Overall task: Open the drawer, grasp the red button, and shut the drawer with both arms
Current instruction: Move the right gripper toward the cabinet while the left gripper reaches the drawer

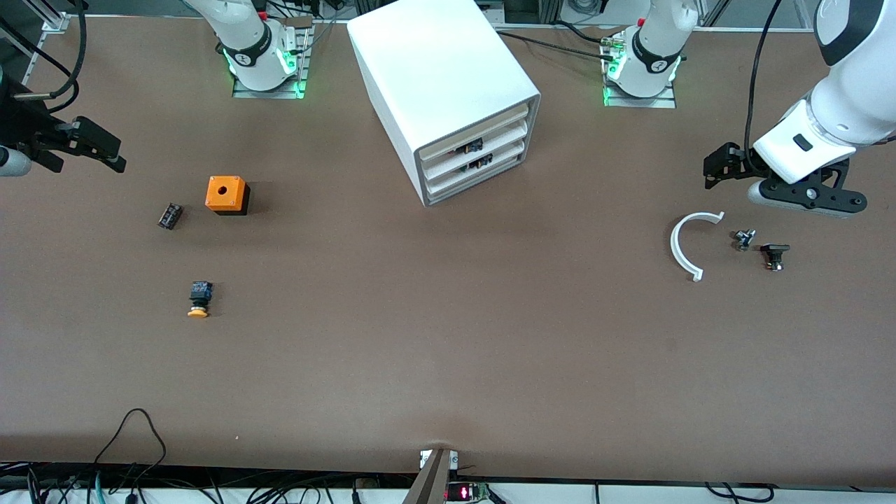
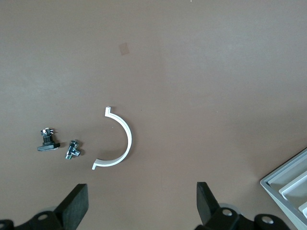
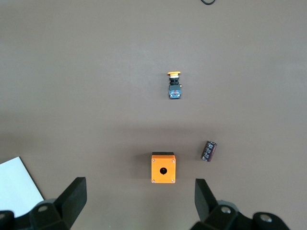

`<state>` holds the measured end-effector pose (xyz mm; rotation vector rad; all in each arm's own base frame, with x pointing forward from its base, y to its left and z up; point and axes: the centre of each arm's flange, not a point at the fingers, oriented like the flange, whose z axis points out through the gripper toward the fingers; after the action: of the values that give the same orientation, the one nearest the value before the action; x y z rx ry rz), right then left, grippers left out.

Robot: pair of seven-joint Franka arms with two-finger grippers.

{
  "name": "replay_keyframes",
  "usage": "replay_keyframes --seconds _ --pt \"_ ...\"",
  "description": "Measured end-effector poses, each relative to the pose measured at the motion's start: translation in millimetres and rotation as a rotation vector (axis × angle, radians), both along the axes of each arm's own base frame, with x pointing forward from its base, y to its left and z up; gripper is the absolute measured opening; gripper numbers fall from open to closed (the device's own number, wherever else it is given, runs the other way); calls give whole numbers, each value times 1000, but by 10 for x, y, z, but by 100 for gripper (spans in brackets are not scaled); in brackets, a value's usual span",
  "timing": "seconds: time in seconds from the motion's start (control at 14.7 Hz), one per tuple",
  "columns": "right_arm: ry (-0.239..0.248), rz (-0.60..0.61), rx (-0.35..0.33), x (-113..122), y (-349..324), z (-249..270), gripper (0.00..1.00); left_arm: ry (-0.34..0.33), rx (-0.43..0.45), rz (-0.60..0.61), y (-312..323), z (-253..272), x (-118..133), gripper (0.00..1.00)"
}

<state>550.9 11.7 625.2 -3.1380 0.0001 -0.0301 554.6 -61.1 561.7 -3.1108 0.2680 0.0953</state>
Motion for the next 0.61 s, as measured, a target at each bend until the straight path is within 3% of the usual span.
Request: replay_keyframes --seconds 0.61 --pt "50 -1 -12 -36 32 56 100 2 0 -2 -8 -10 4 100"
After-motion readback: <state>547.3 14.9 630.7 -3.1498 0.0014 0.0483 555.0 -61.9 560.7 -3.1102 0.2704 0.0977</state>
